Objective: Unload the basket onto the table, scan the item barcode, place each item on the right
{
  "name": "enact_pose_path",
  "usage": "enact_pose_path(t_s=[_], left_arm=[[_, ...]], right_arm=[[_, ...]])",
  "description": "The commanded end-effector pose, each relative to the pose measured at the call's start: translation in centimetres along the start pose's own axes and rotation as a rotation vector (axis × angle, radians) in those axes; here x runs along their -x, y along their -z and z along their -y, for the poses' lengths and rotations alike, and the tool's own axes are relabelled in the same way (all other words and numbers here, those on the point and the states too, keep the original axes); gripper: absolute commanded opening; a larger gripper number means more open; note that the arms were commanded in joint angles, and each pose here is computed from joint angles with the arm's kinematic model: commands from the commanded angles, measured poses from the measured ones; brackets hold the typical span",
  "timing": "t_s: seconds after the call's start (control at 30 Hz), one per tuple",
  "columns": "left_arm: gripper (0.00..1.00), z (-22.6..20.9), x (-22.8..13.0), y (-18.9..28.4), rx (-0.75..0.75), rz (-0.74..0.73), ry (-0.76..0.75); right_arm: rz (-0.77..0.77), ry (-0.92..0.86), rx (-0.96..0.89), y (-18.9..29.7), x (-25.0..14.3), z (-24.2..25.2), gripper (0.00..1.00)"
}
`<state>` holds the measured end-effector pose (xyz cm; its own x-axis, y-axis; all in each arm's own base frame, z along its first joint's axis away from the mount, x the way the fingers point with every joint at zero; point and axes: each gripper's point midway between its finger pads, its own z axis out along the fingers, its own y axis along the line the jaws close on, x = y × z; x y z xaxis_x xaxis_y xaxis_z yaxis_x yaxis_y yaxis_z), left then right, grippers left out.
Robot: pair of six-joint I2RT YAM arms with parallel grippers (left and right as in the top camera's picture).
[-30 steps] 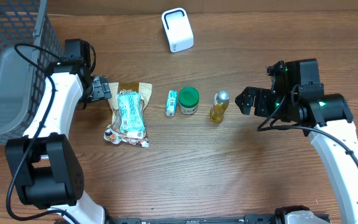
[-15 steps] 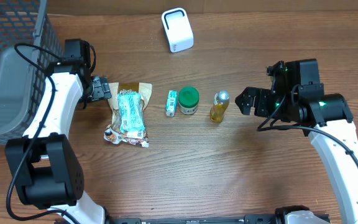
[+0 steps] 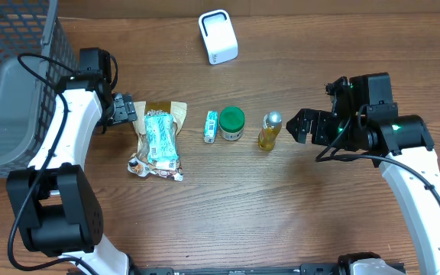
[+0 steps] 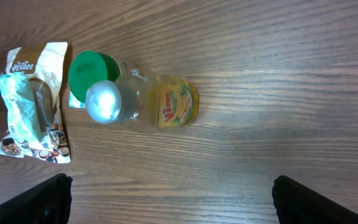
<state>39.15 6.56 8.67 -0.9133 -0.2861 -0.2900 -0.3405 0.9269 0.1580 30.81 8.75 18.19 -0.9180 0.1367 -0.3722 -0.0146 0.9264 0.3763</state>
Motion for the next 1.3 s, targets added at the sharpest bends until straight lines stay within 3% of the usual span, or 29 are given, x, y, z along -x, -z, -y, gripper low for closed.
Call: enact_pose_path(t_s=[0.0,1.27], left_arm=[[1.0,-0.26,0.3,0.14,0.012,0.01,-0.001],[1.0,-0.26,0.3,0.14,0.012,0.01,-0.001]], right_arm=[[0.035,0.007,0.02,0.61,0.87,-0.54,1.0],[0.072,0.019,0.03,0.66,1.77,-0.8,1.0]])
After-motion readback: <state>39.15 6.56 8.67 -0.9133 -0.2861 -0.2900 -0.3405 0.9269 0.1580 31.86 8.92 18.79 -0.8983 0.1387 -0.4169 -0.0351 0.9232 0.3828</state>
